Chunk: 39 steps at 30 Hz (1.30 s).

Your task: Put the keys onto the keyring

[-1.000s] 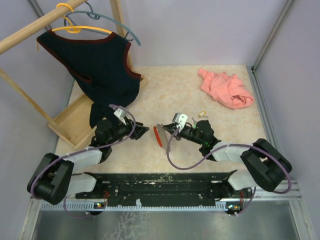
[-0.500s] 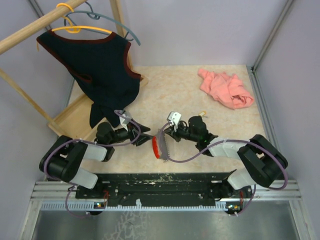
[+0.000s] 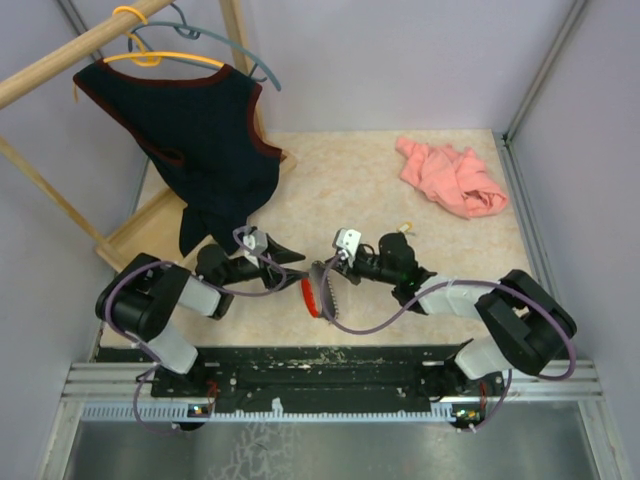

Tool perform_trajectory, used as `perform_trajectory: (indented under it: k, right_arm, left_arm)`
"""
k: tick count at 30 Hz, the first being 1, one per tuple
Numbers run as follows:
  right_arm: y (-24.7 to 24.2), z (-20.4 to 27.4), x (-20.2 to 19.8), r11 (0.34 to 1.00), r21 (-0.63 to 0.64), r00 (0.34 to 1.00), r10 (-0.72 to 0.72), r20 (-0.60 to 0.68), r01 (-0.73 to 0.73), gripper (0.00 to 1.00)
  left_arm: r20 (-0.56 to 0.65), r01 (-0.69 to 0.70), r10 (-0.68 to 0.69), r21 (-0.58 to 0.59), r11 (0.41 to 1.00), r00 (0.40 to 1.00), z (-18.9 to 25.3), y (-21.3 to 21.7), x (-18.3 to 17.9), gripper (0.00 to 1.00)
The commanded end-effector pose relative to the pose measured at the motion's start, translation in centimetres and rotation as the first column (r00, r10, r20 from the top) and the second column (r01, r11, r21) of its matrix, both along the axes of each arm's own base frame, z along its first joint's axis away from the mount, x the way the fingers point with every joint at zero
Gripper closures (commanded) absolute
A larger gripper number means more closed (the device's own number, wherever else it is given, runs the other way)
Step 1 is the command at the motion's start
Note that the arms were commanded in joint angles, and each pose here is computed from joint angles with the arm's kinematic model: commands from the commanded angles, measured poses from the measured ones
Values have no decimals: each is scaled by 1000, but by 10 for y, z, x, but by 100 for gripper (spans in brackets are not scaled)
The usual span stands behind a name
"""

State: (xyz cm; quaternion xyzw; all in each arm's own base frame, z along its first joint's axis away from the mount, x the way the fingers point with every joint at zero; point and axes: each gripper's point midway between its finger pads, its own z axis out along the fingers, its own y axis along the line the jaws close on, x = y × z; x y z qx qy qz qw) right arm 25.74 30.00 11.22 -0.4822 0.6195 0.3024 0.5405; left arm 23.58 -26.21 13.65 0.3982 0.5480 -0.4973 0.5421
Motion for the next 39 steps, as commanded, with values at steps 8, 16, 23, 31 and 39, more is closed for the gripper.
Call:
perform_trajectory:
  k: [8, 16, 23, 31, 39]
  right_arm:
    - [13, 51, -6, 984, 45, 942, 149, 300, -170, 100]
    - [14, 50, -8, 981, 24, 923, 175, 343, -195, 100]
    - [15, 51, -9, 979, 26, 920, 182, 346, -203, 100]
    - [16, 51, -11, 977, 31, 922, 189, 338, -211, 100]
    - [22, 53, -15, 972, 51, 931, 205, 303, -231, 100]
  left_arm:
    - [211, 9, -15, 32, 999, 977, 3, -17, 6, 58]
    - [278, -39, 9, 100, 994, 961, 1, -25, 12, 66]
    - [287, -27, -10, 126, 992, 958, -5, -30, 9, 74]
    - [318, -46, 1, 134, 990, 948, -2, -32, 8, 82]
    - [332, -57, 11, 128, 990, 943, 0, -34, 7, 85]
